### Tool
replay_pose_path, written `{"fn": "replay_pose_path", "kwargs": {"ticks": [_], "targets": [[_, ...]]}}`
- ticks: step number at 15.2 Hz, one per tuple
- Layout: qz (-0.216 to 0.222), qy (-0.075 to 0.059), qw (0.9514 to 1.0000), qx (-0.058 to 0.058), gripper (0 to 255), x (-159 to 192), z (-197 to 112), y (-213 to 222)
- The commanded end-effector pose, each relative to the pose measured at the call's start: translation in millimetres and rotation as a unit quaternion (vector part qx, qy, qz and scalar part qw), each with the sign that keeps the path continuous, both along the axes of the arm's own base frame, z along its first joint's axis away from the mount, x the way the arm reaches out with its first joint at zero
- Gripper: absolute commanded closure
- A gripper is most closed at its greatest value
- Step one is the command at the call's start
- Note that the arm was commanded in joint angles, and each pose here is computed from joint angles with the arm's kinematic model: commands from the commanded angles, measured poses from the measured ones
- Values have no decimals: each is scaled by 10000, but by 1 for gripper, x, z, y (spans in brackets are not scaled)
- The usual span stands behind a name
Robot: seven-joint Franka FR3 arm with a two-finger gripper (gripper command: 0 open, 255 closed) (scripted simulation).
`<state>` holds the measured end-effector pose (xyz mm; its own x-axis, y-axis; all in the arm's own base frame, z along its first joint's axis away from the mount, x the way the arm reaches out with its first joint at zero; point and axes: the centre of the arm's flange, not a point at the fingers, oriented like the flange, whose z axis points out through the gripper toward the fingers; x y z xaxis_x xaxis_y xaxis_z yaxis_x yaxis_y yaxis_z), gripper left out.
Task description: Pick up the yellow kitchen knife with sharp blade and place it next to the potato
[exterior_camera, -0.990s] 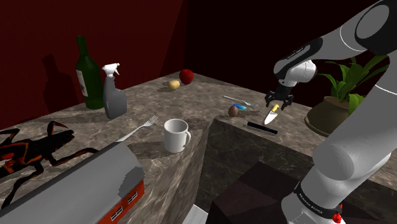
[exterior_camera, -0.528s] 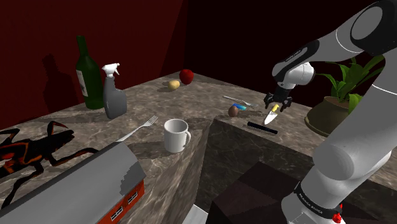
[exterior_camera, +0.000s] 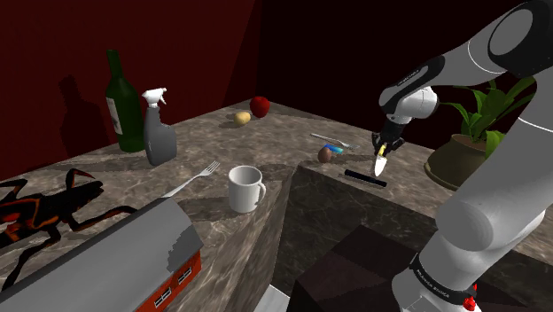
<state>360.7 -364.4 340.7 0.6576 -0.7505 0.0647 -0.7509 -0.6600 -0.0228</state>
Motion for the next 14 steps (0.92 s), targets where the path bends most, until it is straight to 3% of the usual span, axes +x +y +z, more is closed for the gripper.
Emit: {"fn": "replay_pose_path", "kwargs": {"ticks": [1, 4, 14], "targets": [[-1, 6, 10000, 4, 255, 0, -1, 0], [-1, 5, 10000, 4, 255, 0, 0, 0], [-1, 5, 10000, 4, 255, 0, 52, 0]]}}
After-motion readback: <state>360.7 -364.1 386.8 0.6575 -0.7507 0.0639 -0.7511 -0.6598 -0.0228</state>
